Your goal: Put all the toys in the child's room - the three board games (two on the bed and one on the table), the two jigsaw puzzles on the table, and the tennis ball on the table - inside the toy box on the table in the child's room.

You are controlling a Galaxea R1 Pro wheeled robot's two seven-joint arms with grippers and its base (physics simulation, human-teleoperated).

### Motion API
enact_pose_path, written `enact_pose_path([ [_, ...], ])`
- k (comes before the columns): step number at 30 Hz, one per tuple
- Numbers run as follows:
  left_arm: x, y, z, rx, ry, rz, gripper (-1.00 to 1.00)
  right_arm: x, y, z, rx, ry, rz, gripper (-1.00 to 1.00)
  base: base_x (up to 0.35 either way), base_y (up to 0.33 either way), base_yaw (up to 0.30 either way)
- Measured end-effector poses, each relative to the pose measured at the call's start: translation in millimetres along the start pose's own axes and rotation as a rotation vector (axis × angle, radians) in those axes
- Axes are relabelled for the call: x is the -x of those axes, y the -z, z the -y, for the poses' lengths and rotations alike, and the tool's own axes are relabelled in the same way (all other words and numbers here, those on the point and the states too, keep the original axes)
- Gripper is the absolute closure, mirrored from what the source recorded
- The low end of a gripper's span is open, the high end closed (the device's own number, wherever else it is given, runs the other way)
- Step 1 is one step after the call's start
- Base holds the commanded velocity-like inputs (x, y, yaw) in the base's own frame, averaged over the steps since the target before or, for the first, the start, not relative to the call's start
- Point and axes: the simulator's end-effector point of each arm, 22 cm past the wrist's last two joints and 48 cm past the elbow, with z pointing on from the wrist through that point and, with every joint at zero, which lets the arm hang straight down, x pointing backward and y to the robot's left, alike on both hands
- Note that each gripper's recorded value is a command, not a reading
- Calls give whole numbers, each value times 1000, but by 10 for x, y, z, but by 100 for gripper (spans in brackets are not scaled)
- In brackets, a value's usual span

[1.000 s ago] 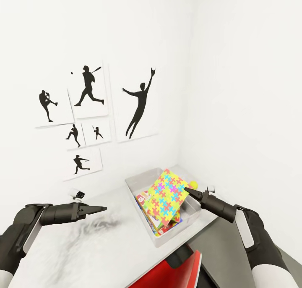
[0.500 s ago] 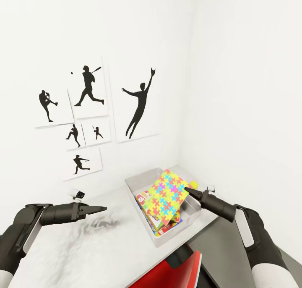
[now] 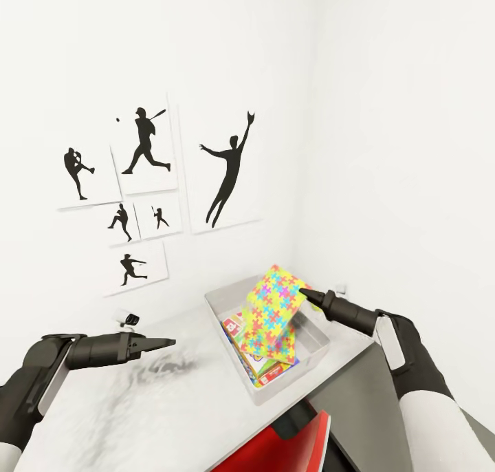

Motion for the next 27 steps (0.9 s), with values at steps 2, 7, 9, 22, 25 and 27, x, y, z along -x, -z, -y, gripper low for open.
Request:
enact_pose_path([
  [2,0,0,-1,0,0,0,-100,108,-127,32,-11,-27,-8,100,0,0,0],
  [7,3,8,-1,2,-1,0,-100,239,-356,145,-70,-75,-29,100,0,0,0],
  [9,4,9,0,2,-1,1,-100,294,-403,182,-98,-74,-26,100,0,0,0],
  [22,7,15,-1,2,-1,2,-100,470,-463,271,-179,-45,-1,100,0,0,0],
  [25,7,14,-1,2,-1,2,-100,466,-465,279,-184,-43,-3,100,0,0,0],
  [27,5,12,-1,2,-1,2,-100,463,-468,279,-184,-43,-4,100,0,0,0],
])
